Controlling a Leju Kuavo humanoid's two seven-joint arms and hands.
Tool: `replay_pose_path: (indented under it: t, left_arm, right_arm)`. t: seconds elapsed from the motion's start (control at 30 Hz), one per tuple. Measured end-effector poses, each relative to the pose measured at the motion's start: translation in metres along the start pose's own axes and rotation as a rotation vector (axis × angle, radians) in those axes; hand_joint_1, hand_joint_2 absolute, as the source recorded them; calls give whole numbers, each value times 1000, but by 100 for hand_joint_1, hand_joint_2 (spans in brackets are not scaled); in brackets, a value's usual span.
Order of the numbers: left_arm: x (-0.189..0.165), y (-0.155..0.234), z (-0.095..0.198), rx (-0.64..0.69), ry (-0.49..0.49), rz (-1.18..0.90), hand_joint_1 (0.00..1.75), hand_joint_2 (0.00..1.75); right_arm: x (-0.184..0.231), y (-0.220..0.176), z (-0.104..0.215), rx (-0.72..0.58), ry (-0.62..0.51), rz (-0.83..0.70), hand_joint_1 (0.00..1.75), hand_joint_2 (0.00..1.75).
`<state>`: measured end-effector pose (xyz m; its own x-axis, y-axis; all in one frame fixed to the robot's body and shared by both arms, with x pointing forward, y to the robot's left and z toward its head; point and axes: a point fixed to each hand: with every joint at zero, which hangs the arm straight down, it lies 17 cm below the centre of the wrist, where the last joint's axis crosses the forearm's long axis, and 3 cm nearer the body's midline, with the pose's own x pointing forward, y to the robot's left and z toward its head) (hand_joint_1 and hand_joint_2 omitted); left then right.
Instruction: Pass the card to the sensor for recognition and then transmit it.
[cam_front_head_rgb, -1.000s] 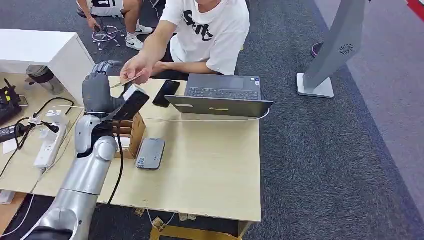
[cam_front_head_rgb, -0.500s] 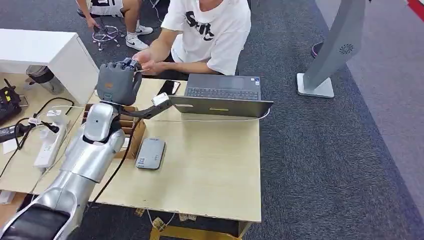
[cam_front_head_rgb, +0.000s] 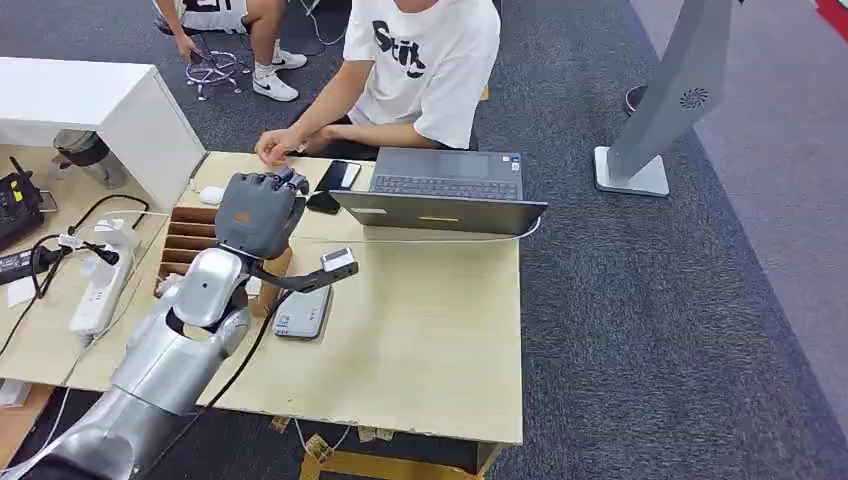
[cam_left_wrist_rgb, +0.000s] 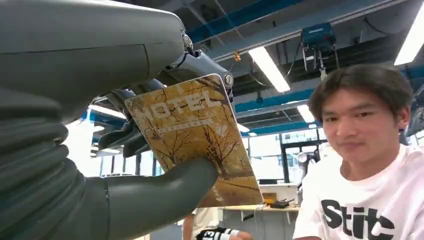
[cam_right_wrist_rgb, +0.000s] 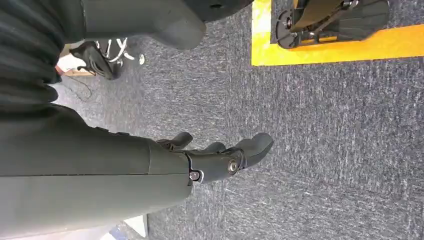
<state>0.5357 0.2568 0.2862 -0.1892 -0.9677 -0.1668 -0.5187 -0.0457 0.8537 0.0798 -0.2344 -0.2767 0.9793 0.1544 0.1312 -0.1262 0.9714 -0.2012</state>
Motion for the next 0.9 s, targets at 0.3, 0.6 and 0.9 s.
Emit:
replay_pose_path:
  t: [0.3,0.6,0.9]
  left_arm:
    - [15,-24,76,-102,-16,136,175,175]
    - [-6,-63,133,-212,73,183,175,175]
    - [-36,-72,125,-155,99,105,175,175]
  right_arm:
    - [-4,7,2,9,13,-40,0,175]
    - [-6,9,2,11,15,-28,0,175]
    - [-4,9,2,13,-2,2,0,175]
